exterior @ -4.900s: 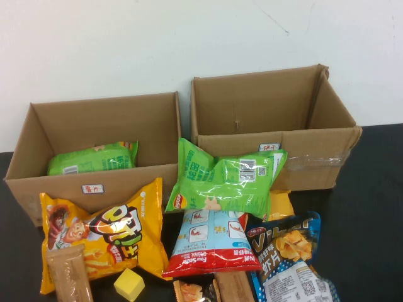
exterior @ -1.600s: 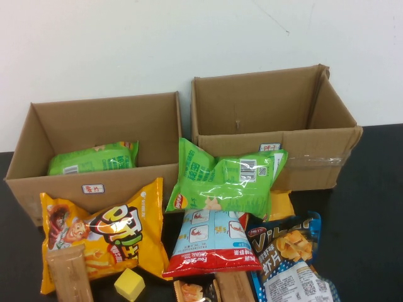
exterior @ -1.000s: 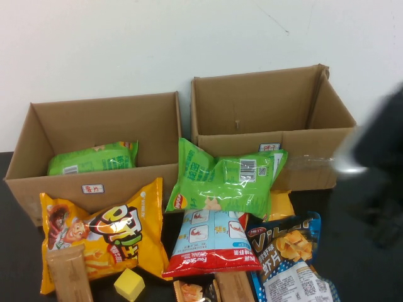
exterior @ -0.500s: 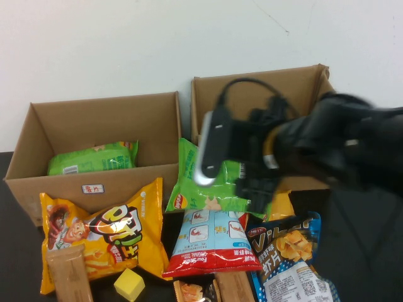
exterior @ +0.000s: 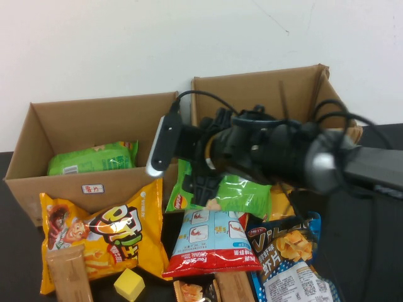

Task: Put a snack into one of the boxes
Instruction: Pick up the potato chip, then place the potato chip in the potato chip box

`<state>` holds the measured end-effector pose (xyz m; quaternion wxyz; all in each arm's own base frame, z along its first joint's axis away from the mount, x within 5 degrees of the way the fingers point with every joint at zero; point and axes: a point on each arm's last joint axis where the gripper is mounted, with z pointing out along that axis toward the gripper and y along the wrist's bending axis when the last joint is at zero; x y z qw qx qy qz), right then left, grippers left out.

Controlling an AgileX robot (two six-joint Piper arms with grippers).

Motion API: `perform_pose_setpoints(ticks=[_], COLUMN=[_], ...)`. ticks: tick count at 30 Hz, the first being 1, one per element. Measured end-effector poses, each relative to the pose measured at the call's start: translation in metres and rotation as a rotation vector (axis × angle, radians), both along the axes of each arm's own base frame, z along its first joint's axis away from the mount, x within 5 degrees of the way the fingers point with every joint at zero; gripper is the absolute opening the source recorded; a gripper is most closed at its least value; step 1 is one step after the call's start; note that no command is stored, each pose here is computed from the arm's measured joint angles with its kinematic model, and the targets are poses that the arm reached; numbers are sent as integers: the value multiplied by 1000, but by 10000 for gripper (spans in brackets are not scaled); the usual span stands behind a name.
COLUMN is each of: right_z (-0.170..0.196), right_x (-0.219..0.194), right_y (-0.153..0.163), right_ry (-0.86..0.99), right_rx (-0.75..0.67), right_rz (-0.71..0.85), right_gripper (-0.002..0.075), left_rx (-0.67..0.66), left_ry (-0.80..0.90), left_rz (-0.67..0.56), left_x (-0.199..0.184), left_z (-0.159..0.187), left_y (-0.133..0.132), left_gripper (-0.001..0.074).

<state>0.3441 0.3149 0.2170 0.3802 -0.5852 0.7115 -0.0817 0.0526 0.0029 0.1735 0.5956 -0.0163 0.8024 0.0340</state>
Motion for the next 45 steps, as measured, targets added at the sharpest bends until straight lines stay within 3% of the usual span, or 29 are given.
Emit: perform_pose_setpoints(ticks=[7, 10, 12, 16, 19, 23, 28, 32, 38, 45], right_z=[-25, -31, -33, -33, -26, 11, 88, 116, 108, 70], right_x=[16, 18, 19, 18, 16, 9, -2, -6, 4, 16], right_y=[15, 16, 16, 15, 14, 10, 8, 15, 41, 81], right_ry=[36, 56, 65, 74, 79, 57, -73, -145, -230, -251], right_rx=[7, -11, -18, -28, -21, 80, 390, 577, 723, 902], right_rz=[-45, -63, -72, -80, -102, -153, -117, -43, 107, 280], right_gripper=[616, 567, 470, 146, 58, 35, 26, 23, 22, 20], left_rx=[0, 0, 0, 0, 0, 0, 0, 0, 0, 0], left_ry=[0, 0, 0, 0, 0, 0, 0, 0, 0, 0], left_rz=[0, 0, 0, 0, 0, 0, 0, 0, 0, 0], left_x=[0, 0, 0, 0, 0, 0, 0, 0, 0, 0], left_z=[0, 0, 0, 0, 0, 0, 0, 0, 0, 0], left_y=[0, 0, 0, 0, 0, 0, 0, 0, 0, 0], left_gripper=[-2, -3, -3, -3, -3, -3, -3, -2, -3, -3])
